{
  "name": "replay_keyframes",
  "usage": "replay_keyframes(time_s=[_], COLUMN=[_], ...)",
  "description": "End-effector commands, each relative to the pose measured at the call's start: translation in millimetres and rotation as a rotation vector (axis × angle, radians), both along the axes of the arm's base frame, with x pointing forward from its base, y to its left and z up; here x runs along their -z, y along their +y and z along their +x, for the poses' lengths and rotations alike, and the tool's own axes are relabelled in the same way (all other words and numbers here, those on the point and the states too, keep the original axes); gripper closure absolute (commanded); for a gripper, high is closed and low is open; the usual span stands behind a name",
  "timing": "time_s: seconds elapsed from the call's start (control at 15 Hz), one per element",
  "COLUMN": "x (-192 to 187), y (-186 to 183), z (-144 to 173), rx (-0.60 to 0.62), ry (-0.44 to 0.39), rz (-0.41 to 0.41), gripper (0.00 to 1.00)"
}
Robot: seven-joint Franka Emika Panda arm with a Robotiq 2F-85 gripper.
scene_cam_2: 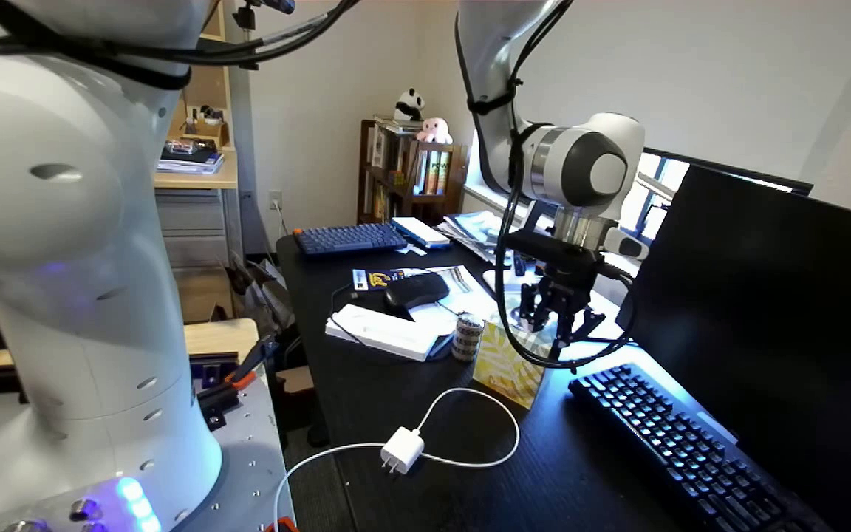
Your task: Pick up the tissue box and move it to the right.
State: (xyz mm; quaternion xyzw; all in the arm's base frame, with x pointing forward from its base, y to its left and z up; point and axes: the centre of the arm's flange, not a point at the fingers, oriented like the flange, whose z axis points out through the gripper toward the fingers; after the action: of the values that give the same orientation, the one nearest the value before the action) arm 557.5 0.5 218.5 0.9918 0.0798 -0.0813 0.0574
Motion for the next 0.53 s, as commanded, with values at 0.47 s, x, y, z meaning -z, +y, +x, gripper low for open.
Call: replay_keyframes(time_s=[0.47], x=[-114], y=[-44], z=[-57], rx=[0.144], ry=[-0.031], rz=[-0.056], gripper=[0.97])
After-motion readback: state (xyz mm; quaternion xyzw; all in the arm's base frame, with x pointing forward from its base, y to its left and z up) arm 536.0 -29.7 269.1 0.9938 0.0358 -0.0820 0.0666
